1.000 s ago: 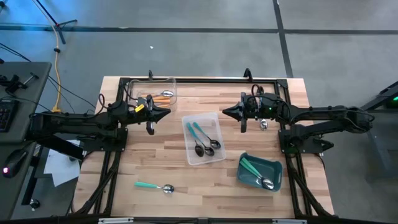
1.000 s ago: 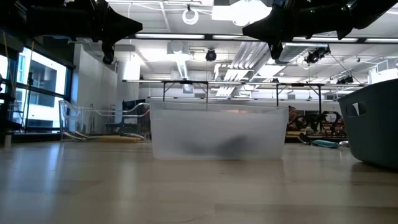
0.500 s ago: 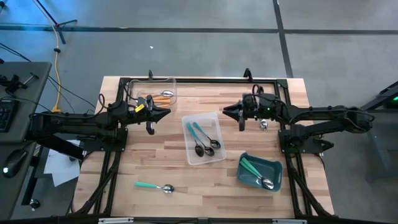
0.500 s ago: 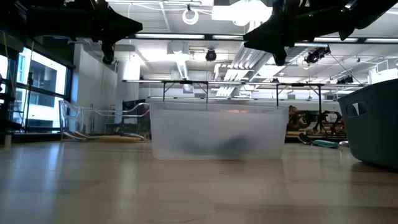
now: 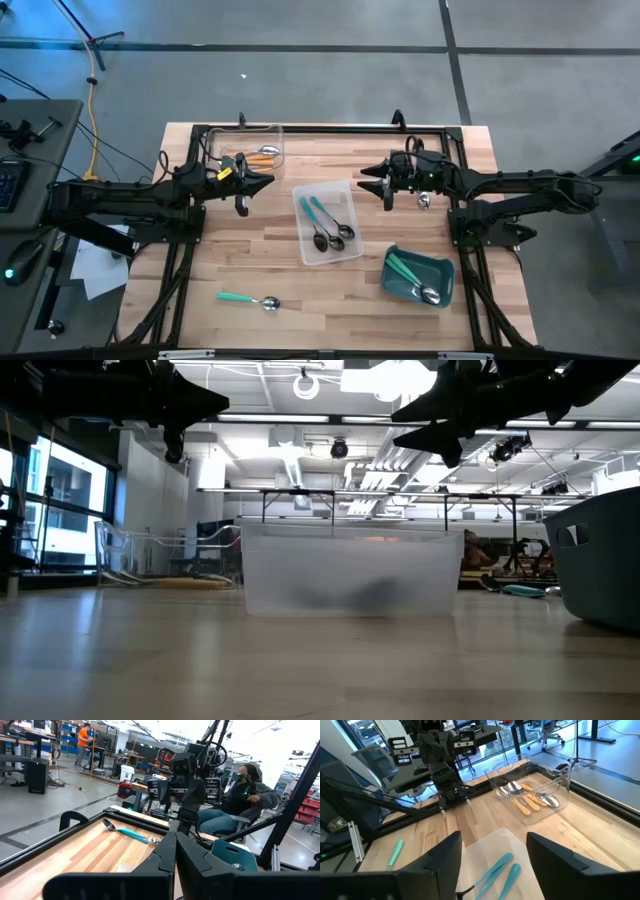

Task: Sort silverware by color (type)
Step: Put the light blue spoon into the blue bin

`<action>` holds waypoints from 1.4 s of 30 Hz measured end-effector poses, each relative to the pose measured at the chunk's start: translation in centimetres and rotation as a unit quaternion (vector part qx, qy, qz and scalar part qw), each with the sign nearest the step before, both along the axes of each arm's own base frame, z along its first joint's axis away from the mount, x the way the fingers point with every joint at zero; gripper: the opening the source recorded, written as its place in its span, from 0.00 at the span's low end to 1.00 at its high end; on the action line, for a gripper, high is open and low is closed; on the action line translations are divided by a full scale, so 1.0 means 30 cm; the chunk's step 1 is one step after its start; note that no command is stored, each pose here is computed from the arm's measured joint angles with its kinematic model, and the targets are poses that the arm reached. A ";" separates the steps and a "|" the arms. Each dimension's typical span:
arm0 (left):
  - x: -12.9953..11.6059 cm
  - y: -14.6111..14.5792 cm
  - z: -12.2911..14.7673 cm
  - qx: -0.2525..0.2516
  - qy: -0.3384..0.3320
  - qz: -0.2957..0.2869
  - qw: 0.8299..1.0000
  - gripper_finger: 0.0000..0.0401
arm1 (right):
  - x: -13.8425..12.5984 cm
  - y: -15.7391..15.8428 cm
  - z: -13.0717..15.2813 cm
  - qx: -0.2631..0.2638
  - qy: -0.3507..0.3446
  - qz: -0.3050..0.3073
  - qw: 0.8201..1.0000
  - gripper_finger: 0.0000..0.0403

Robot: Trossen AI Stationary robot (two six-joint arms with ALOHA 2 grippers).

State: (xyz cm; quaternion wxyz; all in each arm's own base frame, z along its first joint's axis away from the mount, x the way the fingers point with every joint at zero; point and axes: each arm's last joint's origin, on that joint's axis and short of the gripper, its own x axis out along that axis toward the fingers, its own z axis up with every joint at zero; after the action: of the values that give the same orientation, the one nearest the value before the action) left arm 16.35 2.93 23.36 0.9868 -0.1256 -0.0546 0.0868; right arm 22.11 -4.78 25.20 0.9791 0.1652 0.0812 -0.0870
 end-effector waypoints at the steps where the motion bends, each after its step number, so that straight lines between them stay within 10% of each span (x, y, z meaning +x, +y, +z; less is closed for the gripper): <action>1: 0.000 0.000 0.000 0.000 0.000 0.000 1.000 0.00 | 0.000 0.000 0.000 0.000 0.000 0.000 1.000 0.52; 10: 0.000 0.000 0.000 0.000 0.000 0.000 1.000 0.00 | 0.001 -0.001 0.005 0.008 -0.002 -0.004 1.000 0.52; 15: 0.000 0.000 0.000 0.000 0.000 0.000 1.000 0.00 | 0.001 -0.024 0.081 0.030 0.084 -0.117 0.989 0.52; 25: 0.000 0.001 0.000 0.000 0.000 0.001 1.000 0.00 | -0.107 -0.146 0.169 0.052 0.234 -0.286 0.928 0.52; 34: 0.000 0.001 0.000 0.000 0.001 0.001 1.000 0.00 | -0.230 -0.210 -0.042 0.211 0.311 -0.424 0.824 0.52; 42: 0.000 0.001 -0.001 0.000 0.001 0.001 1.000 0.00 | -0.302 -0.208 -0.242 0.270 0.332 -0.462 0.777 0.52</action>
State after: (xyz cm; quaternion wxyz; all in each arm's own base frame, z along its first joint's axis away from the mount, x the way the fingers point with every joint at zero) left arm 16.34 2.95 23.35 0.9868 -0.1253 -0.0538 0.0876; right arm 13.04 -11.01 17.95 0.6492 0.4014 0.3349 -0.5525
